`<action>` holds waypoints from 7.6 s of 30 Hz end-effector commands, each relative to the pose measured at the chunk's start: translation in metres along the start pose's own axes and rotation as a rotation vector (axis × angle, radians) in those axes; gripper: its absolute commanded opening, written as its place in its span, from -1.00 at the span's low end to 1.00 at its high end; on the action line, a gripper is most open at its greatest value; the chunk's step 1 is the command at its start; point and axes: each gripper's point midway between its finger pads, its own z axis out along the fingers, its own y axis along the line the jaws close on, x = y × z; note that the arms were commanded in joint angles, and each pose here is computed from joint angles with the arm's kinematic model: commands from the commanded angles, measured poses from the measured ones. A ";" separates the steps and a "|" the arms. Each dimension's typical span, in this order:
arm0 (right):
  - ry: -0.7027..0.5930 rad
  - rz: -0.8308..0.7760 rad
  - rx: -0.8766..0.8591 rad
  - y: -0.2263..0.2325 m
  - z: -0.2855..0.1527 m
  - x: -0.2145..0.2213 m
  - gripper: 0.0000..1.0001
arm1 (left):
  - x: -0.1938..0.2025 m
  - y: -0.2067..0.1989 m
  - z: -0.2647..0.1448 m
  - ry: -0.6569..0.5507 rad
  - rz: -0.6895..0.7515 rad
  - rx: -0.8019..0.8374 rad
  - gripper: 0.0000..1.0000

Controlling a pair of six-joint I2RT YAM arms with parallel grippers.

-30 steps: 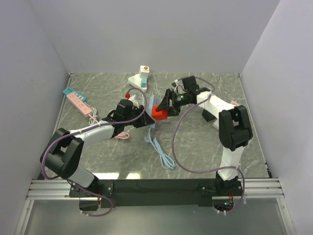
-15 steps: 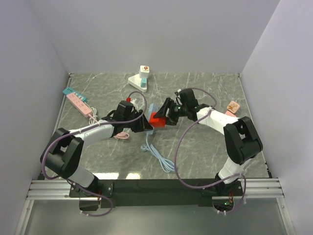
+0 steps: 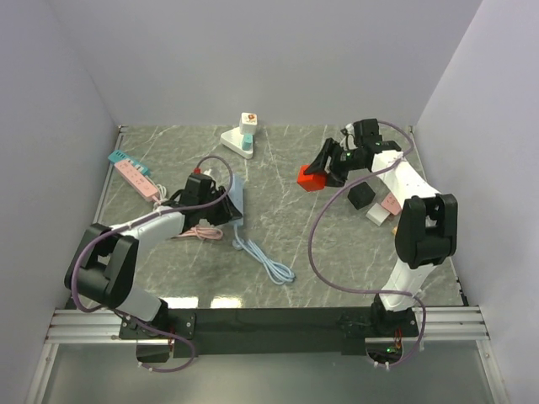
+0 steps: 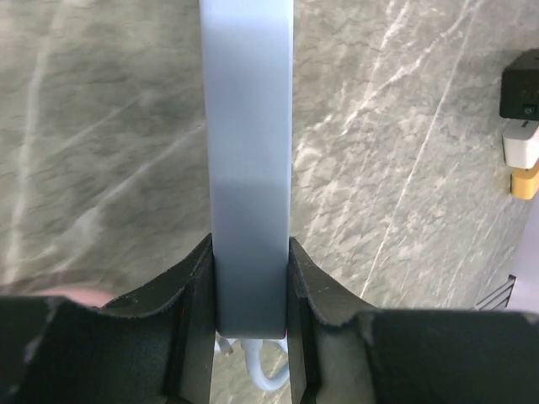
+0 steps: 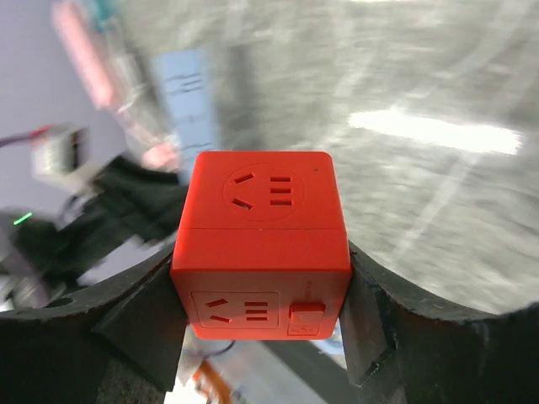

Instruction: Pull the plug off the socket

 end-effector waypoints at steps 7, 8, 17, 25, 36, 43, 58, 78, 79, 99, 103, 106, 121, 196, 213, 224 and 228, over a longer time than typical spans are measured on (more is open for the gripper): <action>-0.384 0.082 0.366 -0.069 -0.059 -0.085 -1.00 | -0.131 0.032 -0.071 -0.265 0.061 -0.208 -0.99; -0.430 0.111 0.396 -0.080 -0.076 -0.103 -1.00 | -0.144 0.046 -0.079 -0.299 0.061 -0.284 -0.99; -0.443 0.257 0.595 -0.157 -0.085 -0.138 -1.00 | -0.214 0.156 -0.111 -0.340 -0.062 -0.552 -0.99; -0.500 0.372 0.726 -0.203 -0.105 -0.141 -1.00 | -0.221 0.214 -0.094 -0.278 -0.167 -0.648 -0.99; -0.439 0.391 0.814 -0.232 -0.100 -0.129 -0.25 | -0.216 0.199 -0.101 -0.294 -0.204 -0.568 0.11; -0.468 0.383 0.837 -0.224 -0.114 -0.132 0.64 | -0.218 0.152 -0.119 -0.329 -0.171 -0.403 0.57; -0.532 0.117 0.502 -0.085 -0.117 -0.093 0.87 | -0.236 0.018 -0.072 -0.363 -0.150 0.058 0.99; -0.409 0.019 0.327 -0.043 -0.076 -0.013 0.88 | -0.246 0.009 0.112 -0.543 -0.606 -0.021 0.99; -0.403 0.018 0.327 -0.044 -0.074 -0.012 0.88 | -0.252 0.003 0.114 -0.546 -0.627 0.000 0.99; -0.283 0.014 0.341 -0.062 -0.046 -0.011 0.83 | -0.260 0.011 0.201 -0.486 -0.641 0.077 0.29; -0.281 0.016 0.333 -0.063 -0.042 -0.012 0.82 | -0.253 0.009 0.195 -0.466 -0.616 0.102 -0.15; -0.278 0.020 0.327 -0.063 -0.041 -0.011 0.79 | -0.249 0.005 0.185 -0.457 -0.586 0.115 -0.51; -0.200 -0.143 0.099 -0.015 -0.020 0.017 0.77 | -0.173 -0.040 0.073 -0.356 -0.107 -0.138 -0.99; 0.132 -0.020 -0.241 0.046 0.148 0.097 -1.00 | -0.039 -0.049 0.028 -0.312 -0.123 -0.095 0.61; 0.191 0.011 -0.301 0.059 0.139 0.105 -1.00 | -0.030 -0.048 0.056 -0.291 -0.058 -0.151 -0.95; 0.078 0.005 -0.207 0.034 0.083 0.068 -1.00 | -0.019 -0.009 0.054 -0.278 -0.035 -0.310 -0.99; -0.015 0.013 -0.175 0.014 0.055 0.041 -1.00 | -0.020 -0.004 0.054 -0.281 -0.034 -0.327 -0.99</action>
